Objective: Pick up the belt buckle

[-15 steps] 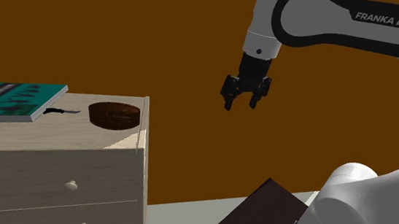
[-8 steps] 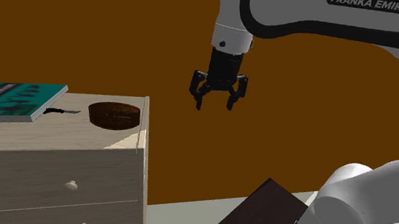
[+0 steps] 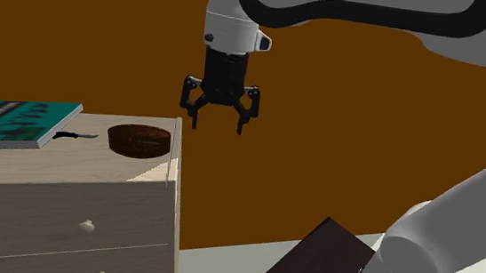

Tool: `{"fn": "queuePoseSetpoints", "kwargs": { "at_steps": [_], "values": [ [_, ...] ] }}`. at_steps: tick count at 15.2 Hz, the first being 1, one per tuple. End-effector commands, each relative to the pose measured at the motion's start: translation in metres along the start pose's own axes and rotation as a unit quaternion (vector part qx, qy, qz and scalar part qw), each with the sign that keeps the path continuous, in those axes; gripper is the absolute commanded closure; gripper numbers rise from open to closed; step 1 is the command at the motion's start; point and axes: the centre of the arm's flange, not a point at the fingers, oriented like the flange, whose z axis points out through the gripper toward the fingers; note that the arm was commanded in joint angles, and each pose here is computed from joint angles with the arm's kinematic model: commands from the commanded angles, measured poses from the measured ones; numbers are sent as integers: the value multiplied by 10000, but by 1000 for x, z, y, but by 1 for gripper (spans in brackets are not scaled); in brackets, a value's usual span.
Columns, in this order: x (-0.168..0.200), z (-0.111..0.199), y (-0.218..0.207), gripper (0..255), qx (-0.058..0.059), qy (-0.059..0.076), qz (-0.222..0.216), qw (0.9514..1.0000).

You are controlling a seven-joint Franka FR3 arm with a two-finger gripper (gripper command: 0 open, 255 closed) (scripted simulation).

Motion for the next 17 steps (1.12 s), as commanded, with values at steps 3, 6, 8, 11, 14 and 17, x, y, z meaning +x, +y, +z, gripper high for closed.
{"fn": "queuePoseSetpoints", "kwargs": {
  "at_steps": [3,6,8,11,14,17],
  "values": [
    [2,-4,-53,0,32,-54,507,9987],
    [4,-7,-91,0,48,-86,858,9963],
    [6,-9,-115,0,57,-105,1071,9942],
    [5,6,-114,0,57,-105,1071,9942],
    [5,22,-114,0,57,-105,1071,9942],
    [5,31,-114,0,57,-105,1071,9942]
  ]
}}
